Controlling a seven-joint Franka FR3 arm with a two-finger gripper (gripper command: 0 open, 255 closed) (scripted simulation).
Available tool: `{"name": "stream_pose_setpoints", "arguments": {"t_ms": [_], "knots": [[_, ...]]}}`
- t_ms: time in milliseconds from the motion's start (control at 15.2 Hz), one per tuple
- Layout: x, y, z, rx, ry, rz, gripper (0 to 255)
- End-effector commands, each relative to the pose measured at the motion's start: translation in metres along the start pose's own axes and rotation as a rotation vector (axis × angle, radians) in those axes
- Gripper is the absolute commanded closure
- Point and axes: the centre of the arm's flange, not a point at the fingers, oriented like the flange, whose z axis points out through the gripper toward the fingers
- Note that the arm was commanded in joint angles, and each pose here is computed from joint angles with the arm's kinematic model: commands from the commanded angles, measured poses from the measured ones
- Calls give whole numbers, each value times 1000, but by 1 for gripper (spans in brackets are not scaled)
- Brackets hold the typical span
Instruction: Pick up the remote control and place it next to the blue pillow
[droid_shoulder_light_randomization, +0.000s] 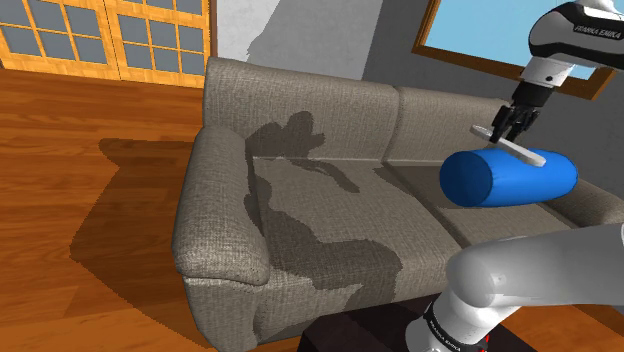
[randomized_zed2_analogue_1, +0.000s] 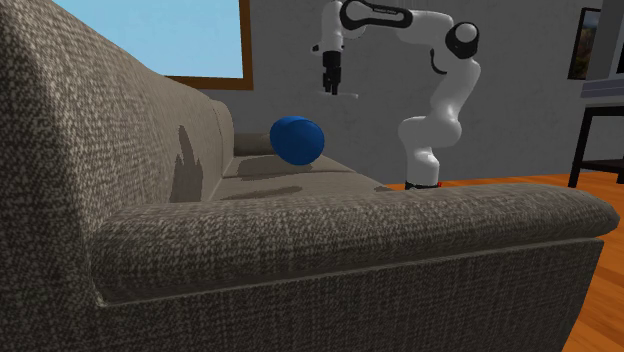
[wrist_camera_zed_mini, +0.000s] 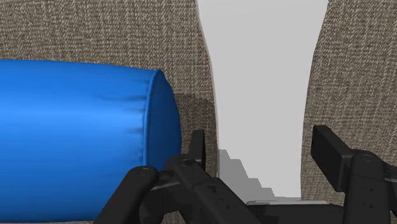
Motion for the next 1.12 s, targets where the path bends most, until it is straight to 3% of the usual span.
{"name": "stream_pose_setpoints", "arguments": {"t_ms": [0,198,1056], "knots": [[-19,22,-3,0,0,-1,255],[-39,45,-3,0,0,-1,255],[-39,46,65,0,0,-1,255]]}}
